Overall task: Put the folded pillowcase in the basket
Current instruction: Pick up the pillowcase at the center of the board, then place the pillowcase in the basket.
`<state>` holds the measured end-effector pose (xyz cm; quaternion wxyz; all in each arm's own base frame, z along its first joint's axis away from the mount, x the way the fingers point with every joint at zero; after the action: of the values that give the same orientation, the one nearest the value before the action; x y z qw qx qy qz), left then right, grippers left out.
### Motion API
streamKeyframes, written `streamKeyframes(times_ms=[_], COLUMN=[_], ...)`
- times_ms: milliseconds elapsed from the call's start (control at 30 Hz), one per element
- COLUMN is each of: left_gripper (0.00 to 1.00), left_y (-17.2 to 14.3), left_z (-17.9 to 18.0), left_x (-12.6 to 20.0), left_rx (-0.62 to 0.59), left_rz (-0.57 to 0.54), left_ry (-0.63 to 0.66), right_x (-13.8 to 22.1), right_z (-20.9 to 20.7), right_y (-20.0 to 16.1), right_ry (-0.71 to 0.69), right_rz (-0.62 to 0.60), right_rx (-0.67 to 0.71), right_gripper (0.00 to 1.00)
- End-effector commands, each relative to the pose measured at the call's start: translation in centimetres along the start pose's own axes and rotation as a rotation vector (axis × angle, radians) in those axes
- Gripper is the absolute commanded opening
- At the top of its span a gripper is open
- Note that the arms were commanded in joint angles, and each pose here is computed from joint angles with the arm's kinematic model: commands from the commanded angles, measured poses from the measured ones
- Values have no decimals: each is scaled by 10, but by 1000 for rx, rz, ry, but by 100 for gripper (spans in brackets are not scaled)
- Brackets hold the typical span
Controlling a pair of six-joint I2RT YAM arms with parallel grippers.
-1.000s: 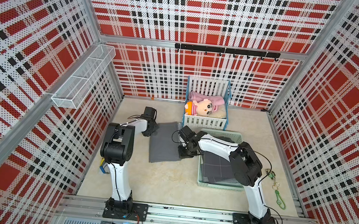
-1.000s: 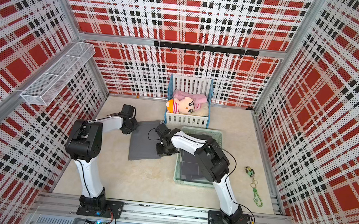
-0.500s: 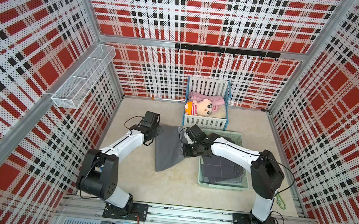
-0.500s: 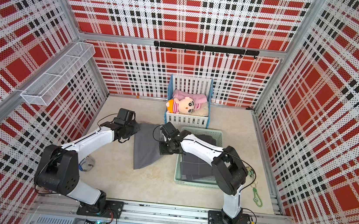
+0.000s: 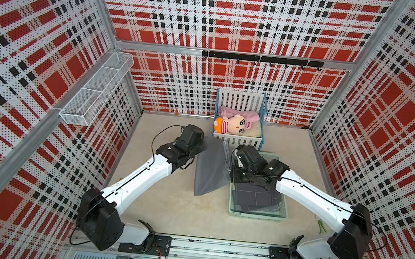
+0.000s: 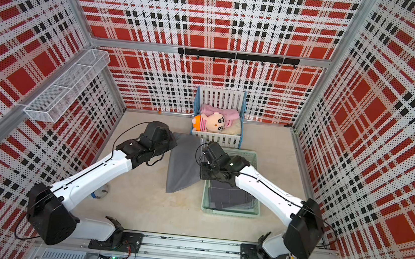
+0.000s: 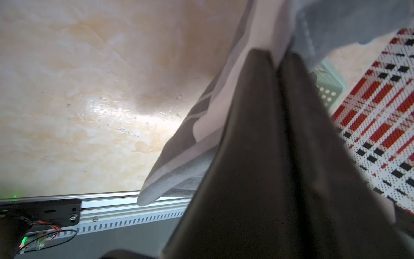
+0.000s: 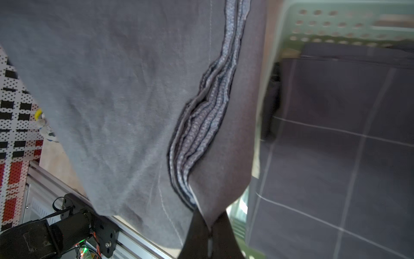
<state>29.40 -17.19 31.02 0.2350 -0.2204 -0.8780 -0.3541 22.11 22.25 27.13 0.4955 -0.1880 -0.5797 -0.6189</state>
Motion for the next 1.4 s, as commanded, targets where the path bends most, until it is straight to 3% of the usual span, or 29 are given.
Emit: streamKeyframes(times_ms=[0,200,400,567,967,1000,1033,1100,1167,1367], left_gripper=[0,0,0,0,0,6,13,32,45,57], left_y=[-15,-71,-119,-137,-138,-140,-142,-142,-139,-118], left_z=[-39,-95,-110,-94,-30,-29,-28,-32,-40,-66], left_x=[3,-19,-61,-88,-133,-137,-139,-138,-132,-106], left_rx=[-6,-85,-110,-122,-97,-110,-121,-140,-162,-203], left_rz=[-9,81,162,176,244,261,268,270,259,225], left_ry=[-68,-153,-164,-108,50,50,53,39,11,-79], right_x=[25,54,63,58,28,29,29,29,29,38], right_z=[-30,-72,-101,-118,-129,-129,-129,-129,-129,-127], right_y=[-13,-38,-60,-72,-97,-97,-97,-97,-97,-95], right_ry=[-133,-275,-372,-413,-408,-413,-418,-422,-422,-421], right_rz=[-43,-73,-66,-48,52,51,50,54,56,55], right_rx=[-104,-228,-321,-349,-369,-367,-368,-368,-368,-362], right_gripper=[0,0,0,0,0,11,16,22,27,38])
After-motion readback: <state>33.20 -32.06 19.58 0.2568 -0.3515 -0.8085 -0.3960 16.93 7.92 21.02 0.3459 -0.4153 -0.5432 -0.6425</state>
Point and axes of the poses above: each gripper's point midway between its finger pads, its own x axis back along the fingers, its own z axis along the line the jaws close on, y = z × x, the point moved 10 cm from there along x, back along the fingers, and after that the axes turned 8 degrees about x, right-handed, at the moved point
